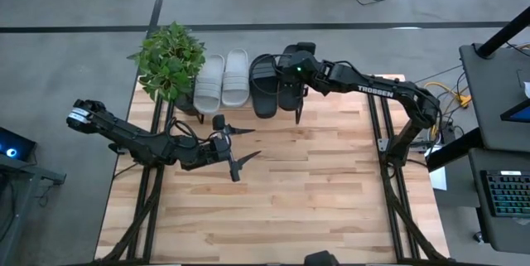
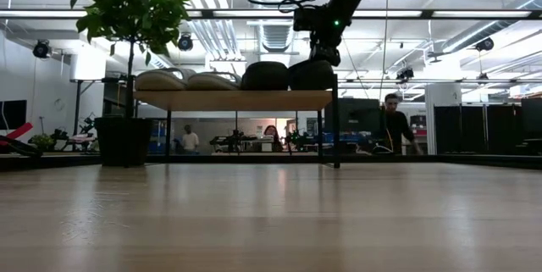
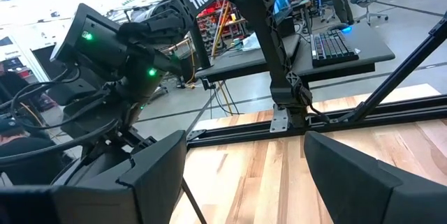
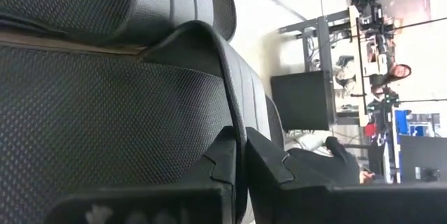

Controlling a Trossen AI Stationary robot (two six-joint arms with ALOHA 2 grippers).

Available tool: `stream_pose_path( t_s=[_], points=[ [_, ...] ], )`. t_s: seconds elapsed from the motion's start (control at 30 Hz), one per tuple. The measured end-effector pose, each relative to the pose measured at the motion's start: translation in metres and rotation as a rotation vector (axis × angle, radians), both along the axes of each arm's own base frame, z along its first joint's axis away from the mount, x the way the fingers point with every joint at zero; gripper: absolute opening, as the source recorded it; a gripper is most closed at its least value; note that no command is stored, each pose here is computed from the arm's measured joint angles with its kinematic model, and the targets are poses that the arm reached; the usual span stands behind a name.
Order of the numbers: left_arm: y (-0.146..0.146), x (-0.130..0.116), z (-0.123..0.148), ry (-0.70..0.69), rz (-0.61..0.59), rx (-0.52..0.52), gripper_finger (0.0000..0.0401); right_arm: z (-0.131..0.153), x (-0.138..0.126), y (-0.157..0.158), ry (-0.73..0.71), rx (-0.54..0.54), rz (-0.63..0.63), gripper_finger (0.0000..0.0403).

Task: Pick and place slides into the shelf
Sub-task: Put the black slipper on the shelf

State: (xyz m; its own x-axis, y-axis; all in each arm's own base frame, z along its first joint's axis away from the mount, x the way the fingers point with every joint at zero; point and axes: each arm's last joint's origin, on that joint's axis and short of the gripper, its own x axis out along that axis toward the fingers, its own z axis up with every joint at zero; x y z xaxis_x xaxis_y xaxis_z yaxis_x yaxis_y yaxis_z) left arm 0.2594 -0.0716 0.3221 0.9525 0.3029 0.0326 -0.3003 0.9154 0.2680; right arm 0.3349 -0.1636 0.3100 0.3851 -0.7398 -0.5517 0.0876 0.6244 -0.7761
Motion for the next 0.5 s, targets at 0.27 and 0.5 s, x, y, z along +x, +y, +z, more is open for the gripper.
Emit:
stream_pose_path(
  t_s=[0.27, 0.5],
  points=[
    [0.0, 0.0, 0.0, 0.0, 0.0, 0.0, 0.0274, 0.0038, -0.0033, 0.0019, -0.023, 0.02, -0.014, 0.004],
    [0.0, 0.0, 0.0, 0.0, 0.0, 0.0, 0.0274, 0.003, -0.0047, 0.0032, -0.034, 0.046, -0.031, 0.0078]
  ],
)
